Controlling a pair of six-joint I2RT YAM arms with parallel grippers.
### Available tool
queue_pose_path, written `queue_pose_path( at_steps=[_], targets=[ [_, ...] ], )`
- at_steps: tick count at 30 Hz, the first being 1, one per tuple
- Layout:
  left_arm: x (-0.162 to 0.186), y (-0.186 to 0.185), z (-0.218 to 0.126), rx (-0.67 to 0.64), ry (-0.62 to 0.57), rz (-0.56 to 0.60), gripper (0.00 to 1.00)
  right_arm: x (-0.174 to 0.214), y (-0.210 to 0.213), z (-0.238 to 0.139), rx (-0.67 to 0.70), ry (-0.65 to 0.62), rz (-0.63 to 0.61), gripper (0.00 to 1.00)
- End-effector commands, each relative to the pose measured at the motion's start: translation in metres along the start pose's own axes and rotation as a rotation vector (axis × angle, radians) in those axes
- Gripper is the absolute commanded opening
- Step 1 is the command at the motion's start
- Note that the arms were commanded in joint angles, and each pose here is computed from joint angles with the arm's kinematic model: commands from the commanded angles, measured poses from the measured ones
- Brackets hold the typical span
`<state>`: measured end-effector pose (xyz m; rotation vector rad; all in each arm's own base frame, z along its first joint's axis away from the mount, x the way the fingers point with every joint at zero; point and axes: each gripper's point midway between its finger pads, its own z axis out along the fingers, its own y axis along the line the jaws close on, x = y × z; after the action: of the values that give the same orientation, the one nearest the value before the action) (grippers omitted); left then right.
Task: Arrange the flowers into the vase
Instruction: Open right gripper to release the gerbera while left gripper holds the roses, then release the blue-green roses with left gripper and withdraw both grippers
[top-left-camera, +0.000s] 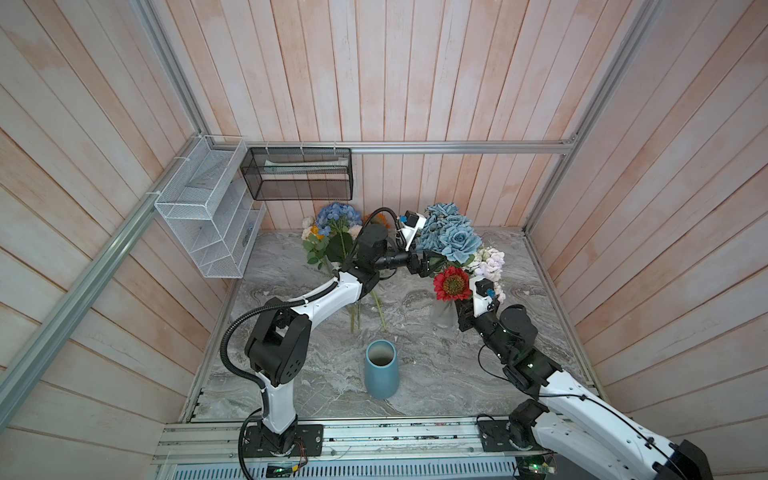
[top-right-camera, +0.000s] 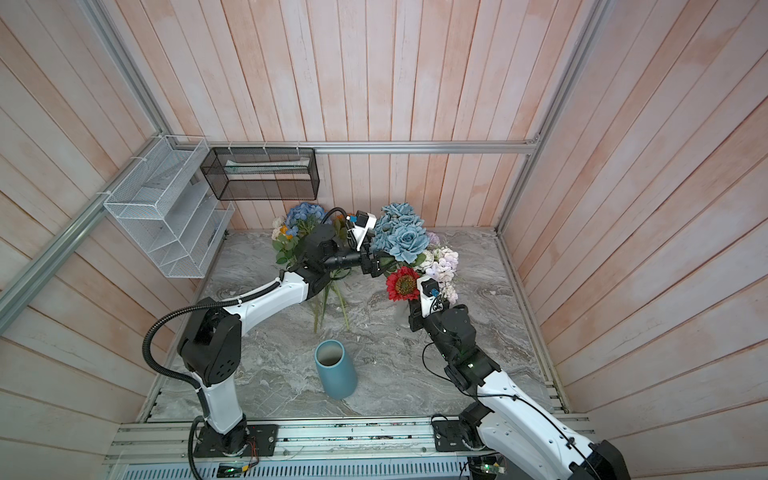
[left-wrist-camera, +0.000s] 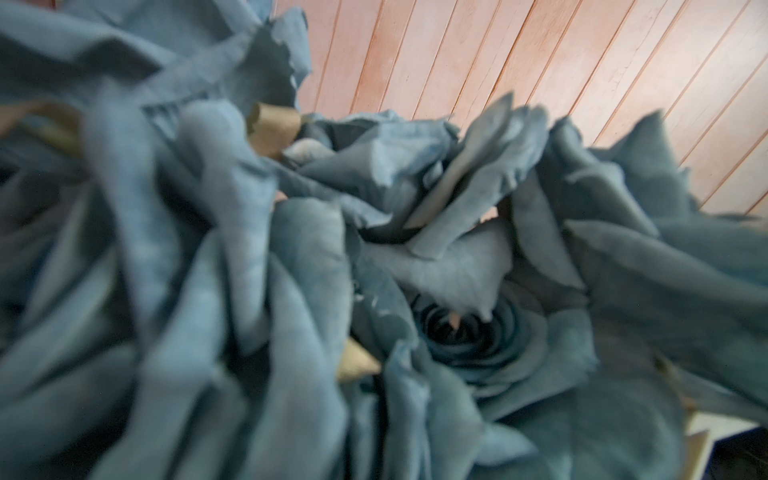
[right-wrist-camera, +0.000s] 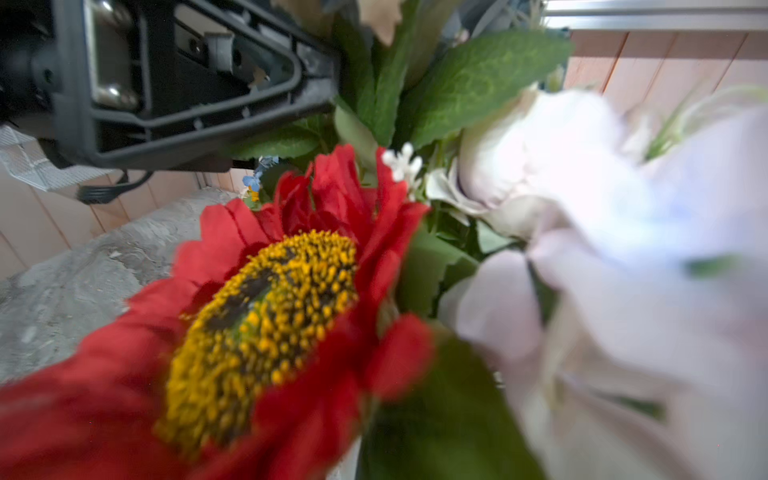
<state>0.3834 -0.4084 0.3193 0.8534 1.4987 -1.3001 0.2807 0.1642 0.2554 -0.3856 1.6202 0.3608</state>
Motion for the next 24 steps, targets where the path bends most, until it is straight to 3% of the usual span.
queue_pose_path(
  at_steps=[1,9,20,24],
  targets=[
    [-0.013,-0.005,-0.006,-0.026,-0.028,0.011,1.00,-0.012,0.005,-0.012,-0.036,0.011,0.032,0.41],
    [-0.009,0.005,-0.011,-0.089,-0.021,-0.034,1.00,-0.059,0.002,-0.051,-0.047,-0.110,0.065,0.47],
    [0.027,0.002,-0.051,-0.192,0.091,-0.064,1.00,-0.147,-0.028,-0.078,0.111,-0.372,0.065,0.61],
    [0.042,0.003,-0.085,-0.289,0.108,-0.075,1.00,-0.167,-0.035,-0.067,0.159,-0.394,0.057,0.79]
  ],
)
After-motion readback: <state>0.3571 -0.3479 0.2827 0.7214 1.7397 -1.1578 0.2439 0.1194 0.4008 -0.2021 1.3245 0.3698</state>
